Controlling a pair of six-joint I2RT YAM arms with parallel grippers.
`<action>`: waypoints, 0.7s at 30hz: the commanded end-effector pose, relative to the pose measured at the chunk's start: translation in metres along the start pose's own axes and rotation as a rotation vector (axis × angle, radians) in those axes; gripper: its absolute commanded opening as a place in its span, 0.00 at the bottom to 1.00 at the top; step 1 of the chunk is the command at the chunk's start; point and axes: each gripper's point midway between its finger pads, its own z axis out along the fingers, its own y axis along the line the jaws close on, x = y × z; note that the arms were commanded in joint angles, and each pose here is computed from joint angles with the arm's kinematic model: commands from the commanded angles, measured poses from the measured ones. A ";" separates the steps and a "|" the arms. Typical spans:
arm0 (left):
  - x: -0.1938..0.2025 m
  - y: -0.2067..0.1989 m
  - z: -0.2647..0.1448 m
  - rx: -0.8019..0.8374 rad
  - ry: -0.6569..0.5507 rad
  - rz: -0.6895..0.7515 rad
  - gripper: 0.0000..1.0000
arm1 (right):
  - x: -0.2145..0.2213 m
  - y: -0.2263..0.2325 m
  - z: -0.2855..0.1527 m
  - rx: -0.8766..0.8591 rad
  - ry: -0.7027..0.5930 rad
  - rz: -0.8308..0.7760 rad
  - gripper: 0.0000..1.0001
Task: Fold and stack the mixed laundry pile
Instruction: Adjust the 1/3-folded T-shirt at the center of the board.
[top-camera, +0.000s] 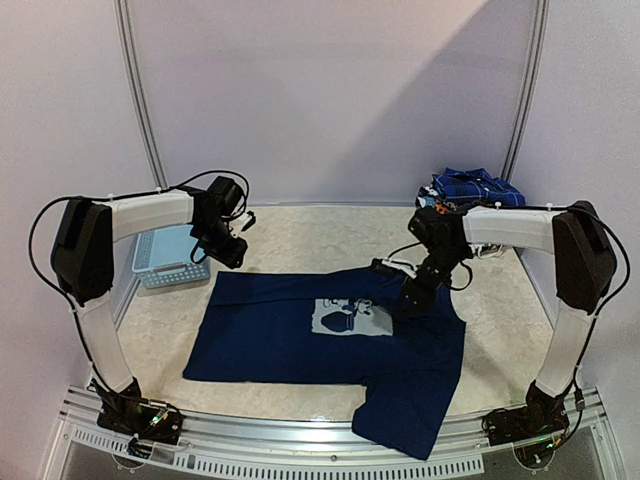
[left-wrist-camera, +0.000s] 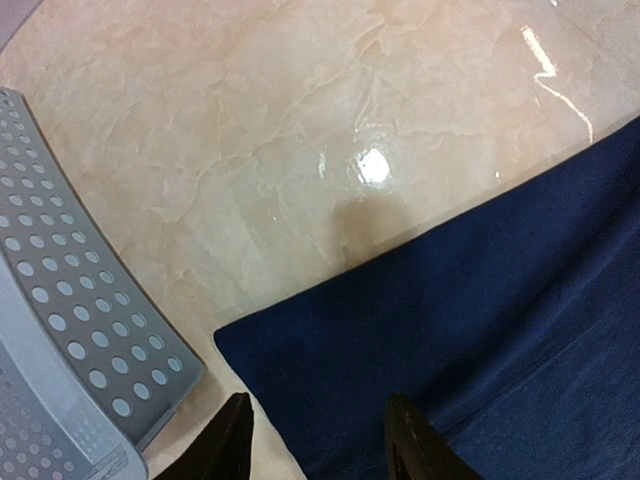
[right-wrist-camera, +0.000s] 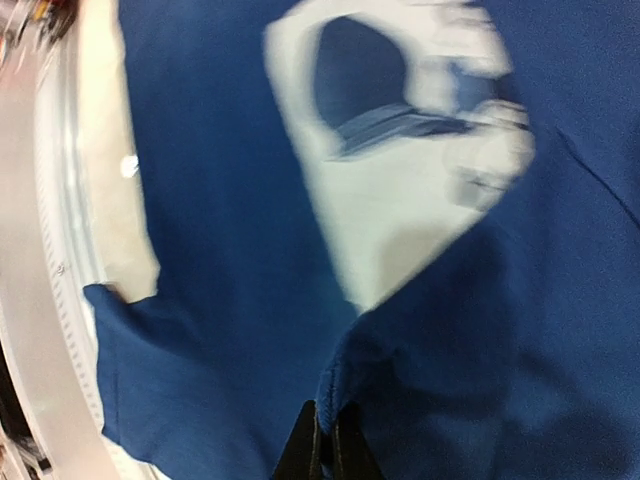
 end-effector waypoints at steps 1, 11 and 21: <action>-0.004 0.002 -0.012 0.004 -0.029 0.011 0.47 | 0.010 0.038 0.021 -0.053 0.084 -0.039 0.08; -0.001 -0.003 -0.009 -0.001 -0.011 0.035 0.47 | -0.006 0.067 -0.014 -0.051 0.083 -0.113 0.40; -0.016 -0.003 -0.003 0.039 -0.029 -0.130 0.48 | -0.001 -0.125 -0.105 0.374 -0.177 0.302 0.43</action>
